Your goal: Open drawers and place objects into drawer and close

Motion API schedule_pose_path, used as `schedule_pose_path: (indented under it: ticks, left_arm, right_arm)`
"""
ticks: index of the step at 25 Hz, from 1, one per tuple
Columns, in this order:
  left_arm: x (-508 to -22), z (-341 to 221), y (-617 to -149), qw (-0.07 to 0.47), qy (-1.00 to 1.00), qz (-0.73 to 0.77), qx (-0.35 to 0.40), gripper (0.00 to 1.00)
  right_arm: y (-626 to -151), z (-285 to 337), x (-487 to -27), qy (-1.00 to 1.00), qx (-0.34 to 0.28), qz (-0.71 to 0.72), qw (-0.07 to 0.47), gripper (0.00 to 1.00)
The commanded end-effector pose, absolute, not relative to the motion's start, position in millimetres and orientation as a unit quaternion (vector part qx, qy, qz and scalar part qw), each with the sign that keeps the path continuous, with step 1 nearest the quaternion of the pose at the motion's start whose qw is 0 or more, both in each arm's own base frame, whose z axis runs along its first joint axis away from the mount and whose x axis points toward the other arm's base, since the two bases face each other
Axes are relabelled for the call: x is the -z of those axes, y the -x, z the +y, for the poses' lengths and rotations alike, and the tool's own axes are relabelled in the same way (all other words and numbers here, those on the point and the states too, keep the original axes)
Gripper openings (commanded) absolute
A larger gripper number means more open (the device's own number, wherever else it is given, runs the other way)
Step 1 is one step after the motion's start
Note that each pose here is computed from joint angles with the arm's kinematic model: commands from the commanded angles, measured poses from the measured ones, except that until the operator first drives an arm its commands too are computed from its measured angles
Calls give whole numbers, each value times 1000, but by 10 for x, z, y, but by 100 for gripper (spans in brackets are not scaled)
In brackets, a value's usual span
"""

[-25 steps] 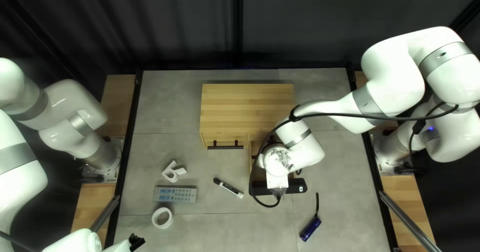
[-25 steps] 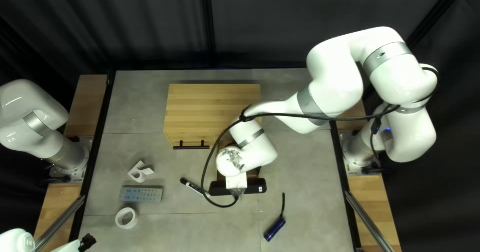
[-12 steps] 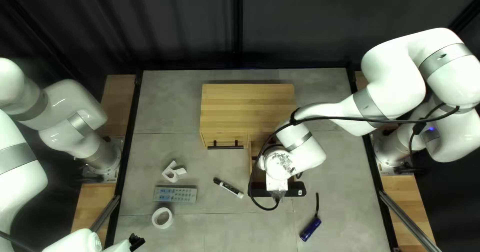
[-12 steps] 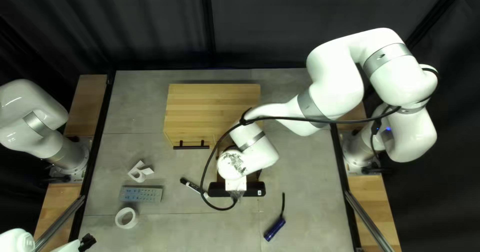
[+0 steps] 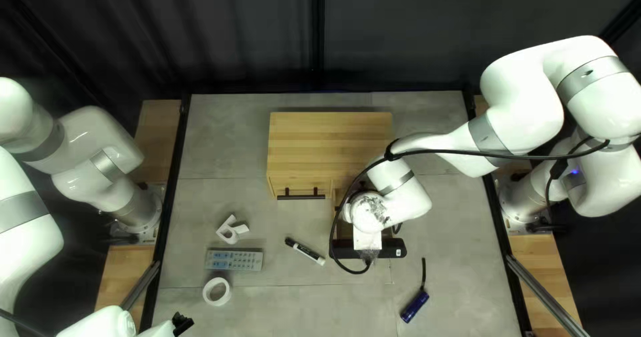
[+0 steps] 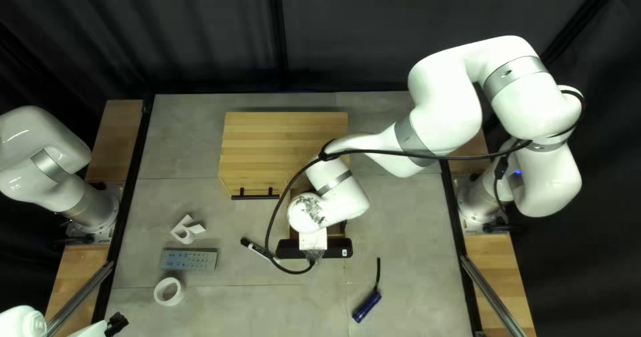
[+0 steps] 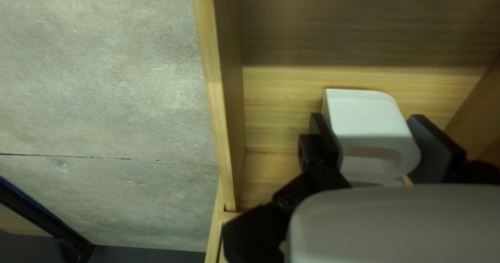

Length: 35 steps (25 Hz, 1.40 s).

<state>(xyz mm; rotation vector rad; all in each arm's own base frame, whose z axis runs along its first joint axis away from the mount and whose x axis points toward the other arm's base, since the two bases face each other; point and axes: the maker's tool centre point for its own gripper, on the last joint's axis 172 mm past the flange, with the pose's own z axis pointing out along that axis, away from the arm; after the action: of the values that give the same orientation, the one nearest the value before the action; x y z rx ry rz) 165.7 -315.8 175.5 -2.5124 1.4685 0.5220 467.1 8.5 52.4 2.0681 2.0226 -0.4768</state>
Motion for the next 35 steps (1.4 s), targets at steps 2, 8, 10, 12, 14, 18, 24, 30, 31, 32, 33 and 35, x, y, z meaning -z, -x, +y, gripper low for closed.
schedule_pose_path:
  ticks: [2,8,10,12,14,18,24,30,31,32,33,35]
  left_arm:
    - [-1755,-3158,-1657,92,846,495,-176,100]
    - [-1755,-3158,-1657,92,846,495,-176,100]
    - [-1755,-3158,-1657,92,846,495,-176,100]
    - [-1755,-3158,-1657,92,846,495,-176,100]
    - [-1755,-3158,-1657,92,846,495,-176,100]
    - [-1755,-3158,-1657,92,846,495,-176,100]
    - [-1755,-3158,-1657,92,846,495,-176,100]
    - [-1755,-3158,-1657,92,846,495,-176,100]
    - [-1755,-3158,-1657,92,846,495,-176,100]
    - [-1755,-3158,-1657,92,846,495,-176,100]
    - [-1755,-3158,-1657,92,846,495,-176,100]
    - [-1755,-3158,-1657,92,846,495,-176,100]
  right_arm:
    - [-4658,60,-530,-701,169,685,105,100]
    - [-4652,133,-609,-700,173,684,108,2]
    - [-4656,194,-686,-699,174,684,111,3]
    - [-4661,240,-740,-698,175,685,114,3]
    - [-4664,288,-782,-697,176,685,116,4]
    - [-4655,334,-763,-695,176,687,118,10]
    - [-4668,290,-670,-695,174,688,116,6]
    - [-4692,225,-657,-694,175,689,117,5]
    - [-4696,214,-652,-694,175,689,117,5]
    - [-4698,206,-648,-694,175,689,117,5]
    - [-4701,194,-643,-694,176,689,116,7]
    - [-4701,175,-630,-694,177,688,116,14]
